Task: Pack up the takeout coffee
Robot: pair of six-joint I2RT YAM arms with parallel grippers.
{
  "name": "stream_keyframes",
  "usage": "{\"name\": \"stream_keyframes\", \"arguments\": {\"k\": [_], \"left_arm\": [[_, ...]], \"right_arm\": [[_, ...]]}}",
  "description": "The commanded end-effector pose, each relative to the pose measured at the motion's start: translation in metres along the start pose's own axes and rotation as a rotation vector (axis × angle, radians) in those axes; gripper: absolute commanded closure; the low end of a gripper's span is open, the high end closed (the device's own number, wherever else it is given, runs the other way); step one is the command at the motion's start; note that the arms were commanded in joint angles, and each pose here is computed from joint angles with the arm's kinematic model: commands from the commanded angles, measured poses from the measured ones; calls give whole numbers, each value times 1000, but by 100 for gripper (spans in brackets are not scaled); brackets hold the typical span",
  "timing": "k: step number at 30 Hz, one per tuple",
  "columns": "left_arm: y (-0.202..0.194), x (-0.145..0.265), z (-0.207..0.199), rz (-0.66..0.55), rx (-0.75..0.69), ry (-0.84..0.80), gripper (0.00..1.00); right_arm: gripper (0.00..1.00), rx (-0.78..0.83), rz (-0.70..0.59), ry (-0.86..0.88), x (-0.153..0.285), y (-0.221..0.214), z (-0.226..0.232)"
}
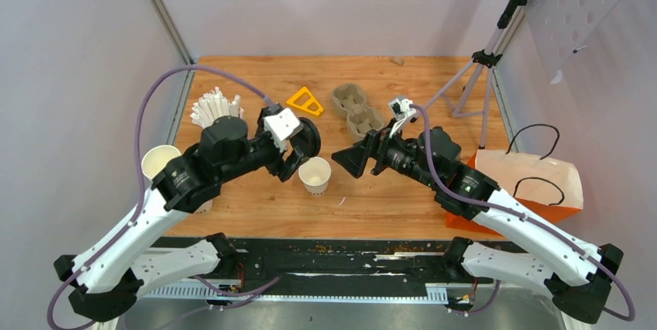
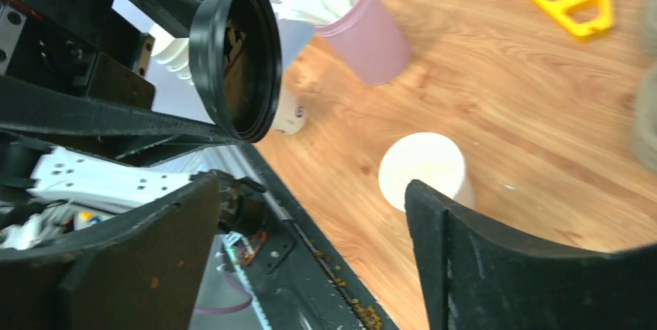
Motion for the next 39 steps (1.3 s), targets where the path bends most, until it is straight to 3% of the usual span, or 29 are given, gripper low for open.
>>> {"name": "stream_keyframes", "arguments": {"k": [1, 8, 21, 39], "left_arm": [[-17, -4, -2, 316, 109, -24, 20], [-23, -36, -10, 561, 223, -121, 23], [-56, -84, -18, 851, 174, -236, 20], [-72, -120, -22, 983, 122, -343, 16]], "right_arm": [[5, 144, -113, -145, 24, 19, -8], [4, 203, -141, -253, 51, 18, -23], [0, 224, -180, -250, 75, 27, -13], [0, 247, -159, -247, 78, 28, -10]]}}
Point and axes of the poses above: each gripper's point midway between its finger pads, its own x axis back along the fingers, its own z axis along the line the jaws close on, y = z × x, the point moved 8 cm from there along x, back along the fingers, and after that the axes turned 15 degrees about -x, right-handed, at the moved point
